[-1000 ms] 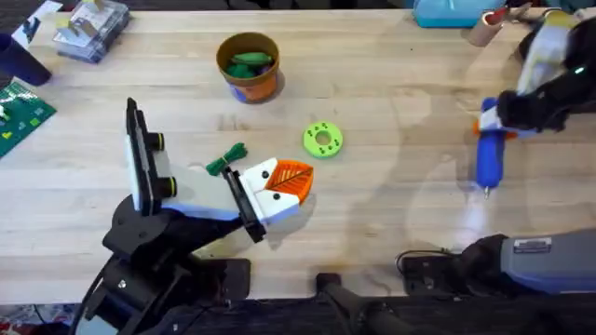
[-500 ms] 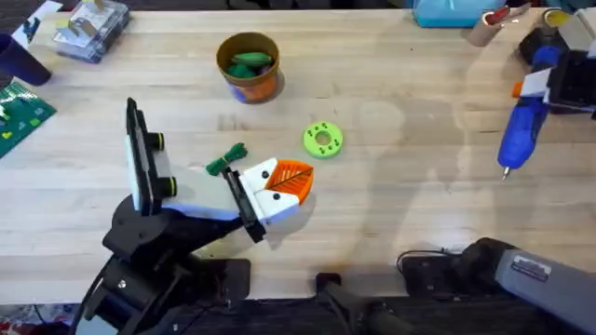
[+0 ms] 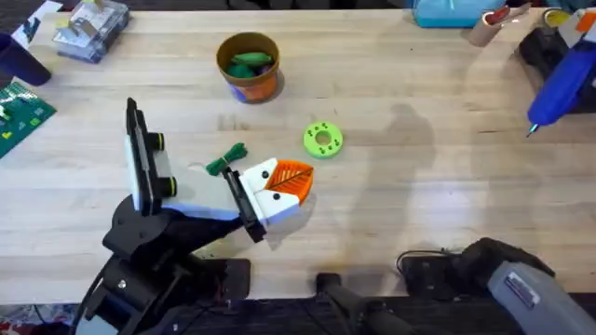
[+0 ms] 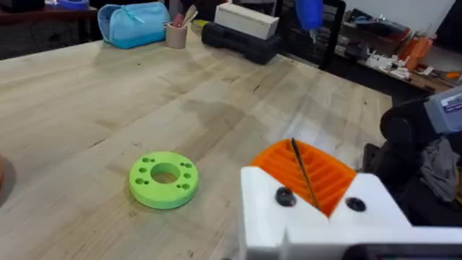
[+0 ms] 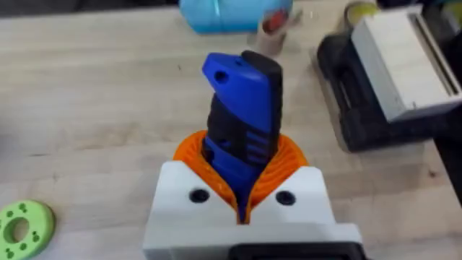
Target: Pick up the gripper from the table and insert it into the empty holder that is missing its gripper. Then pick up a screw, insert it into the mounting hole, and use the screwdriver to tighten it. Finally, clean up the table by picking up the vegetable and placing it into the bucket.
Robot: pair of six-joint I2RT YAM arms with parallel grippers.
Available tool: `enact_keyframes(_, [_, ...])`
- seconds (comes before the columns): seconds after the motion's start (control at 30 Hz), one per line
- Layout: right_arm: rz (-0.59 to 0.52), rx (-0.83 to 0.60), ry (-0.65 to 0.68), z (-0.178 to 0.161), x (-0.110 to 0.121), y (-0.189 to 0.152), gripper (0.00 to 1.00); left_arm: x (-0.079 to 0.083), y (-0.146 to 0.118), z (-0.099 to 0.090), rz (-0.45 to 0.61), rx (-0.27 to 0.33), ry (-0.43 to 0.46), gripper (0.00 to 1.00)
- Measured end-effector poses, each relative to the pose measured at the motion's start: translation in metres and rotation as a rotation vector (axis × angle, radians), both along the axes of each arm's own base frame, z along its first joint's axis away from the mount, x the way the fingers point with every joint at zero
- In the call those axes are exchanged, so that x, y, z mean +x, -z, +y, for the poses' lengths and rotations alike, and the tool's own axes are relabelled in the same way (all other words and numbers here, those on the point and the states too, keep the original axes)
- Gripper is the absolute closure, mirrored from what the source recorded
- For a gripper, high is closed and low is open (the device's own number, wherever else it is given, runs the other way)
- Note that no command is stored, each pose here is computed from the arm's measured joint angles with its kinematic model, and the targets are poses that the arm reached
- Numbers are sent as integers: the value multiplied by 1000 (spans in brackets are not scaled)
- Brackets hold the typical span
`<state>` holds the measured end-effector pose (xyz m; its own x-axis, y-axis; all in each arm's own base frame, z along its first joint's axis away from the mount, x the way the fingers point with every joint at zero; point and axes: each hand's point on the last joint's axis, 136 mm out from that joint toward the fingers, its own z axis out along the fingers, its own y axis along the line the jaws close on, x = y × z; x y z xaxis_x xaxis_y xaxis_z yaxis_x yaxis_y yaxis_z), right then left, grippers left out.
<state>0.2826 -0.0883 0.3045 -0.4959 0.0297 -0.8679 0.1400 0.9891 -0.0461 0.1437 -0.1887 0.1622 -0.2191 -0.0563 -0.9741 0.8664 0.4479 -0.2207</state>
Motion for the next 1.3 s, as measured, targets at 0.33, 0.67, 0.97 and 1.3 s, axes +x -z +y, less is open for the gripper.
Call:
enact_keyframes(0.33, [-321, 129, -173, 49, 4, 9, 975, 0, 0, 0, 0, 0, 0, 986])
enact_keyframes(0.67, [-379, 377, -553, 168, -3, 18, 975, 0, 0, 0, 0, 0, 0, 986])
enact_keyframes(0.97, [-444, 445, -887, 256, -30, -8, 975, 0, 0, 0, 0, 0, -1, 986])
enact_keyframes(1.3, [-587, 496, -1135, 316, -58, -40, 975, 0, 0, 0, 0, 0, -1, 986])
